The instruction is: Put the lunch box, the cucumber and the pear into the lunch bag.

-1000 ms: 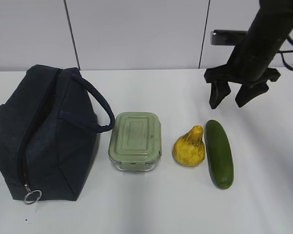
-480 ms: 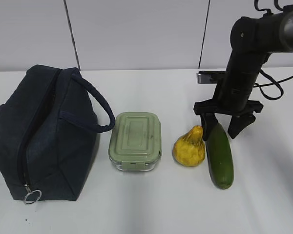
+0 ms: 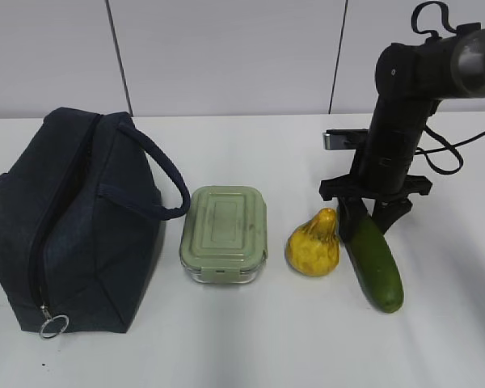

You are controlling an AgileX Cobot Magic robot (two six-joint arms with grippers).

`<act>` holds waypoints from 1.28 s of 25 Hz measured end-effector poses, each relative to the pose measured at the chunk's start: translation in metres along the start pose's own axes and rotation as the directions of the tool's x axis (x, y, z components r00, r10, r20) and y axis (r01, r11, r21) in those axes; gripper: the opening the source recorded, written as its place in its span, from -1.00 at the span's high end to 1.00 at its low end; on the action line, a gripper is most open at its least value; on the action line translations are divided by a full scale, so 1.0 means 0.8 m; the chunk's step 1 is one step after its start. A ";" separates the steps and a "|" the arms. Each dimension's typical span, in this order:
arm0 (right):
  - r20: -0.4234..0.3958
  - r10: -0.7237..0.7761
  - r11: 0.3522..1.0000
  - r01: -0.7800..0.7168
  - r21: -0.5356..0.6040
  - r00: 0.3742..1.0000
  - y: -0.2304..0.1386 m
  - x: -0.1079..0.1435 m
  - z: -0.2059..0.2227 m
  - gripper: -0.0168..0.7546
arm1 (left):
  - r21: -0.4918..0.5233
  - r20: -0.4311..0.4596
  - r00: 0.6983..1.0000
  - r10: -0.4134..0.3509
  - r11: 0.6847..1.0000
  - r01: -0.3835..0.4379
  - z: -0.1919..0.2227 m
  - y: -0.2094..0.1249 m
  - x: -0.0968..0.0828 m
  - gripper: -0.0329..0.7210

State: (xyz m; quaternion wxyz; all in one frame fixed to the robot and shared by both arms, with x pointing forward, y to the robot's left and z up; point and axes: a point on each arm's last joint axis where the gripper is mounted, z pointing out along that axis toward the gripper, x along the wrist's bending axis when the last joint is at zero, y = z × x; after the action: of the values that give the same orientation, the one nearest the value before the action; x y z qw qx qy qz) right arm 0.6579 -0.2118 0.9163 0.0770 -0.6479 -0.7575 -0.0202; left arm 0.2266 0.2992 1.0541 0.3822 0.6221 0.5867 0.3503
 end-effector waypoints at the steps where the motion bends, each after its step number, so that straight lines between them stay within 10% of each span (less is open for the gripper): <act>1: 0.004 -0.005 1.000 0.005 -0.002 1.000 0.001 0.000 -0.001 -0.01 | 0.000 0.000 1.000 0.000 1.000 0.000 0.000 0.000 0.000 0.29; 17: 0.015 -0.086 0.934 0.086 -0.346 0.996 0.049 0.021 -0.137 -0.01 | 0.000 0.000 1.000 0.000 1.000 0.000 0.000 0.000 0.000 0.29; 32: -0.207 -0.213 0.830 0.065 -0.554 0.955 0.007 0.066 -0.257 -0.01 | 0.000 0.000 1.000 0.000 1.000 0.000 0.000 0.000 0.000 0.29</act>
State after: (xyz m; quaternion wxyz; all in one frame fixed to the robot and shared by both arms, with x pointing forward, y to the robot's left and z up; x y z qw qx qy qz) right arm 0.6739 -0.1858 1.1268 -0.0121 -0.5776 -0.7494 -0.3236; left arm 0.2266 0.2992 1.0541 0.3822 0.6221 0.5867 0.3503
